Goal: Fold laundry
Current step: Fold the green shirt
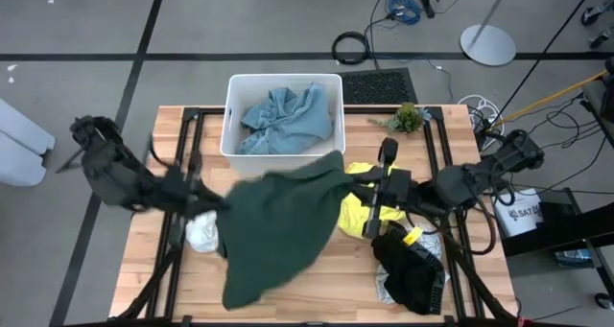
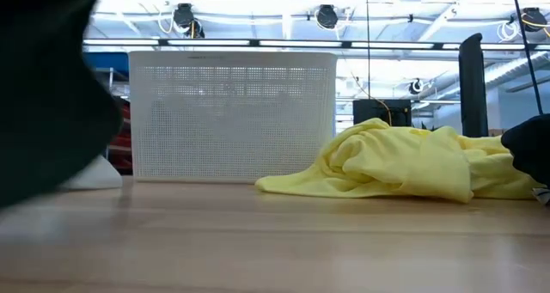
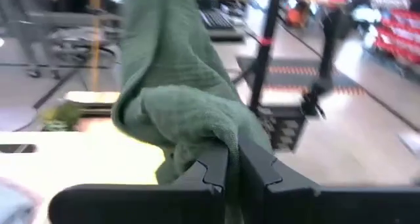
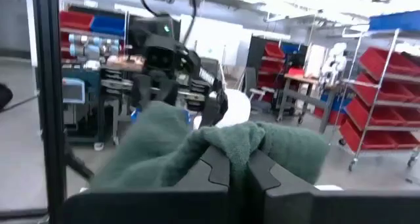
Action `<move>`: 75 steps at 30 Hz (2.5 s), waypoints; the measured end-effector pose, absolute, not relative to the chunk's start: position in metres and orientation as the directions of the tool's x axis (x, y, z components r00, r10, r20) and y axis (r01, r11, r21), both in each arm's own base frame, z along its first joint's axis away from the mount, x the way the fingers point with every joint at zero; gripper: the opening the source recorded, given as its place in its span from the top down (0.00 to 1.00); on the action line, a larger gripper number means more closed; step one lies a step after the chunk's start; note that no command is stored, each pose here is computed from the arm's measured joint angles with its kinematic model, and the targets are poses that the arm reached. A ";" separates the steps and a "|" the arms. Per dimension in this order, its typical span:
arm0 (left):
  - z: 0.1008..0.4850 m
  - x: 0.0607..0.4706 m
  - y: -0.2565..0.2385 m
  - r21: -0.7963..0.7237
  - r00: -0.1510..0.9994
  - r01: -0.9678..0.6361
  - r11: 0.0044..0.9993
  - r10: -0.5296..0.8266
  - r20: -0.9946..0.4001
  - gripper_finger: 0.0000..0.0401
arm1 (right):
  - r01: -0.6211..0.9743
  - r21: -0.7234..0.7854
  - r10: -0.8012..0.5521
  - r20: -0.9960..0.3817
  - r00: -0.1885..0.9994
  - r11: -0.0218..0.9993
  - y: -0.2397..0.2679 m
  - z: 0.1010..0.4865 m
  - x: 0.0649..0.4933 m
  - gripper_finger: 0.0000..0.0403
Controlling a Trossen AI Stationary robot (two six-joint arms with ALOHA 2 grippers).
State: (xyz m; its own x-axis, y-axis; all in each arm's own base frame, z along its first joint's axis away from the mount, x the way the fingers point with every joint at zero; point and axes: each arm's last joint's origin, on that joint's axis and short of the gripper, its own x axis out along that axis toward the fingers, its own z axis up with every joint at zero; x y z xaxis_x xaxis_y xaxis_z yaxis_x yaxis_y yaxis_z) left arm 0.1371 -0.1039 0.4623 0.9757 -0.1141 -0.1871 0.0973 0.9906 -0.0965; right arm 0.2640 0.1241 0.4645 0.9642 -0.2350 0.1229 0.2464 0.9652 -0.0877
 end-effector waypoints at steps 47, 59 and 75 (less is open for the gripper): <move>0.212 0.283 -0.140 -0.166 0.930 -0.078 0.983 0.012 -0.368 0.56 | 0.214 0.007 -0.199 -0.334 0.921 0.977 0.124 0.410 0.258 1.00; 0.216 0.294 -0.131 -0.163 0.953 -0.034 0.986 -0.017 -0.302 0.88 | 0.213 0.006 -0.199 -0.333 0.922 0.977 0.124 0.410 0.259 1.00; 0.404 0.192 -0.145 -0.193 0.892 0.423 0.885 -0.370 0.259 0.99 | -0.001 -0.057 0.001 0.005 1.000 0.998 0.160 0.449 0.249 1.00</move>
